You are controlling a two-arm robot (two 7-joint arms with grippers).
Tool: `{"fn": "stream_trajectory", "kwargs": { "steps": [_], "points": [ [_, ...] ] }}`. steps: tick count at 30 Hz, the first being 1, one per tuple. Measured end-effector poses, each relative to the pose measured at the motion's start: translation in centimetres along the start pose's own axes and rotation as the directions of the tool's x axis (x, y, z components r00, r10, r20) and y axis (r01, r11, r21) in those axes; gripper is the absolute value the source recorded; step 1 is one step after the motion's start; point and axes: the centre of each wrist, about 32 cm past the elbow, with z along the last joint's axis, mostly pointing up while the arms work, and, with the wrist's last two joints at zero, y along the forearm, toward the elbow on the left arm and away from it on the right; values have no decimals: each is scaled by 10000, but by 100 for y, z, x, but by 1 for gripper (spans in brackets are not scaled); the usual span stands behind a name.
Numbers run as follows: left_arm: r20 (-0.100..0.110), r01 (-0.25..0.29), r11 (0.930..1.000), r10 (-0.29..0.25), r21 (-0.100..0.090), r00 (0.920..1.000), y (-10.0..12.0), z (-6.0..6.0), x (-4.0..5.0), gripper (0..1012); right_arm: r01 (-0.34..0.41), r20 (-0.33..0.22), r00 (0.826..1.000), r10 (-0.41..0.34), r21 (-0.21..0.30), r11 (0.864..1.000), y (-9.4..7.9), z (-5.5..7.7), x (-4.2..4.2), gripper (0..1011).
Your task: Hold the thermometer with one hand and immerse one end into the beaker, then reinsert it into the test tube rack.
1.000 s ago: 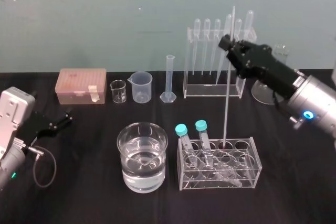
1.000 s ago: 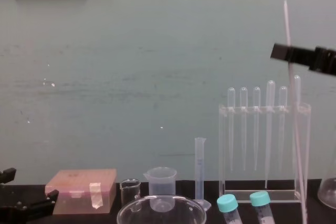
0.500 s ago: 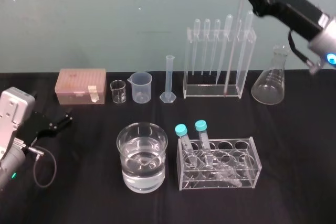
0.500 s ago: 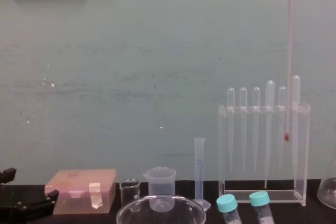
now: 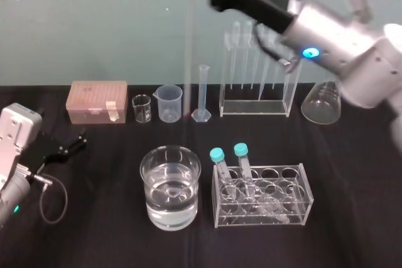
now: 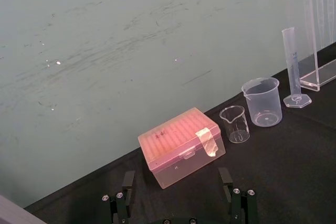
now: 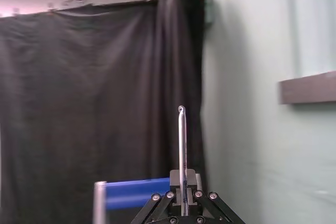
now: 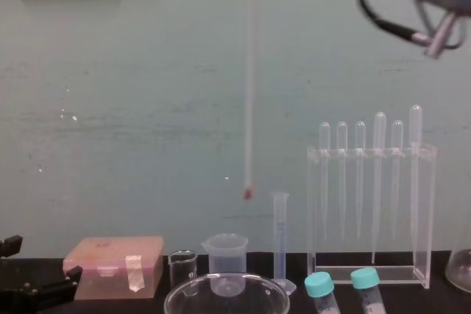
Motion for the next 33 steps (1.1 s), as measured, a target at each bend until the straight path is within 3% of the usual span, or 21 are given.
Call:
{"fn": "stream_trajectory", "kwargs": {
  "steps": [4,9,18,24,33],
  "points": [
    [0,0,10000,0,1,10000,0,0,0,1008,-573,-589,9967,559,-218,9981,132,-187,-36,58],
    [0,0,10000,0,0,10000,0,0,0,1008,-946,-1121,9901,850,-835,9920,156,-436,-65,58],
    [0,1,10000,-1,1,10000,0,0,0,1008,-956,-1172,9902,759,-1731,9802,24,-813,-65,58],
    [0,1,10000,-1,0,10000,0,0,0,1008,-921,-1283,9895,673,-1989,9757,-40,-972,-76,58],
    [0,0,10000,0,0,10000,0,0,0,1008,-807,-1392,9890,506,-2200,9722,-116,-1101,-95,58]
  ]
}}
